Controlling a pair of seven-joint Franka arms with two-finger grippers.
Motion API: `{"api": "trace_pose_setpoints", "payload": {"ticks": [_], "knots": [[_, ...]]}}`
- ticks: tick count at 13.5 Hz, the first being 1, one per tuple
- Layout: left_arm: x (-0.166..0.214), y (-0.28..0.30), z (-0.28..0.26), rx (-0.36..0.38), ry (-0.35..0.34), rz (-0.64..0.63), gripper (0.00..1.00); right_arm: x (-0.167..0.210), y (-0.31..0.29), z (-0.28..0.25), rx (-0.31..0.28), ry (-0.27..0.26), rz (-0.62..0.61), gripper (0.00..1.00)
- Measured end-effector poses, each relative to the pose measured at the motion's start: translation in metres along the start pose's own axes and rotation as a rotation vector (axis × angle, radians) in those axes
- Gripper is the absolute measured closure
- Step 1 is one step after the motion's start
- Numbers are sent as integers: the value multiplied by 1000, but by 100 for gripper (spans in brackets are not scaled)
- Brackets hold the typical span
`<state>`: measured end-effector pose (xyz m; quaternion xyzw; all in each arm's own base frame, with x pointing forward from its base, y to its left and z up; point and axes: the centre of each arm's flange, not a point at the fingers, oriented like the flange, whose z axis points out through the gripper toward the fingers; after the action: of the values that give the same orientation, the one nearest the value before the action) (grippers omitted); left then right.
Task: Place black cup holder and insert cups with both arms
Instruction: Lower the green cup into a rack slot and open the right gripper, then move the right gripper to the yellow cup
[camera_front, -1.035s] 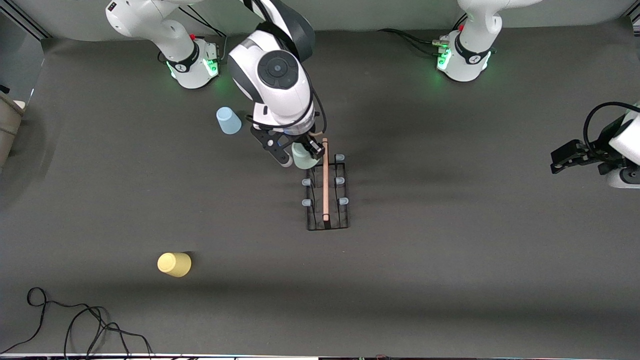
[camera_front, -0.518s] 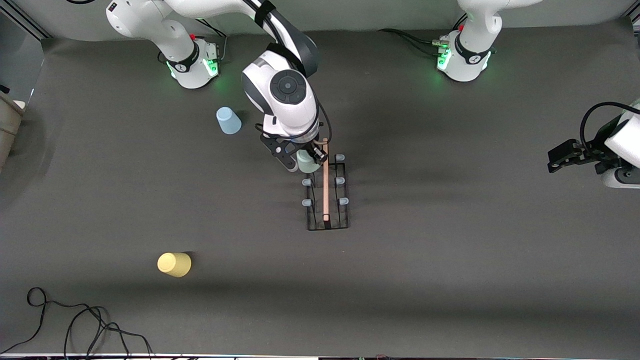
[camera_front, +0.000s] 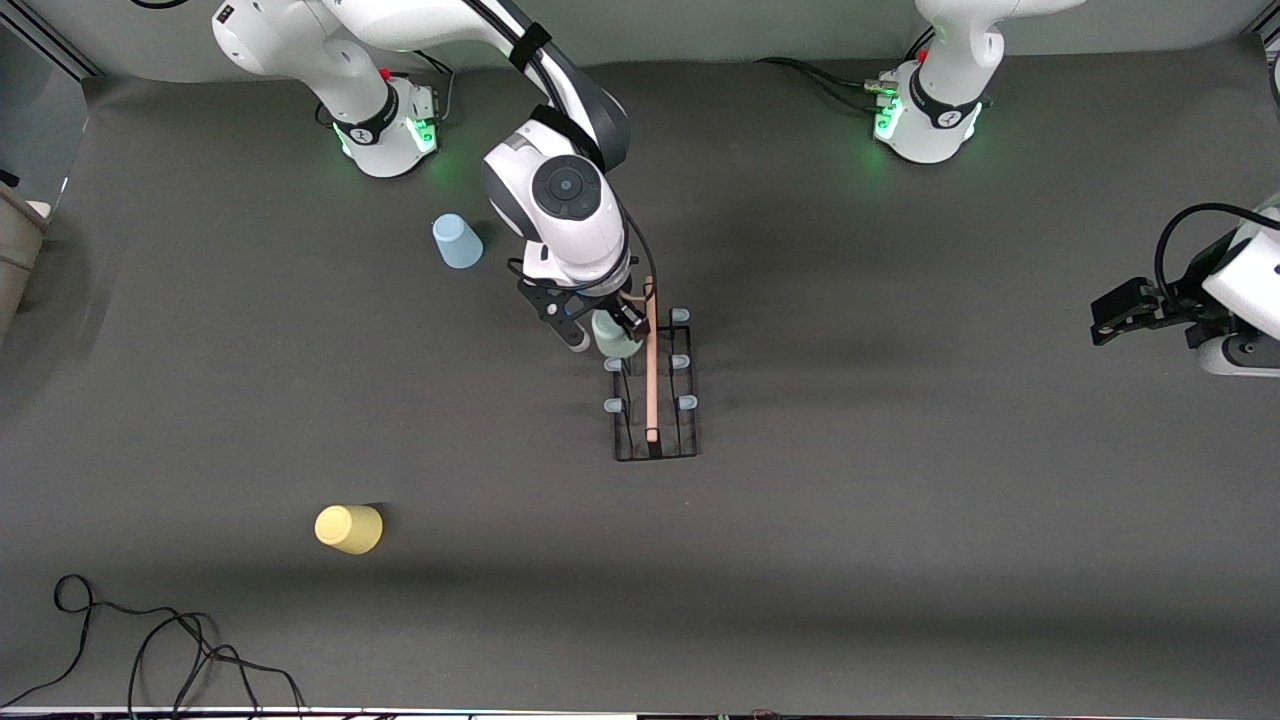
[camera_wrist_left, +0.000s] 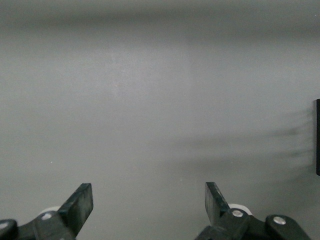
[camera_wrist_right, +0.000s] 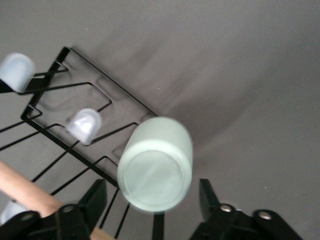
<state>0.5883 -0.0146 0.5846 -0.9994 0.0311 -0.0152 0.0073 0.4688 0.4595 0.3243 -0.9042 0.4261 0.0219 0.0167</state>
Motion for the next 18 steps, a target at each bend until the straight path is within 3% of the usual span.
{"api": "trace_pose_setpoints", "payload": {"ticks": [1, 4, 6, 12, 14, 16, 18], "knots": [[0, 0, 0, 0, 0, 1, 0, 5, -4, -15, -6, 2, 8, 1], [0, 1, 0, 0, -1, 1, 0, 33, -15, -106, -60, 14, 16, 0], [0, 1, 0, 0, -1, 1, 0, 70, -9, -167, -87, 25, -62, 0], [-1, 0, 1, 0, -10, 1, 0, 273, 49, -230, -142, 73, -514, 0], [-1, 1, 1, 0, -11, 1, 0, 344, 81, -236, -154, 58, -662, 0], [-1, 0, 1, 0, -11, 1, 0, 408, 112, -232, -127, 35, -757, 0], [-1, 0, 2, 0, -12, 0, 0, 448, 127, -224, -107, 58, -819, 0]]}}
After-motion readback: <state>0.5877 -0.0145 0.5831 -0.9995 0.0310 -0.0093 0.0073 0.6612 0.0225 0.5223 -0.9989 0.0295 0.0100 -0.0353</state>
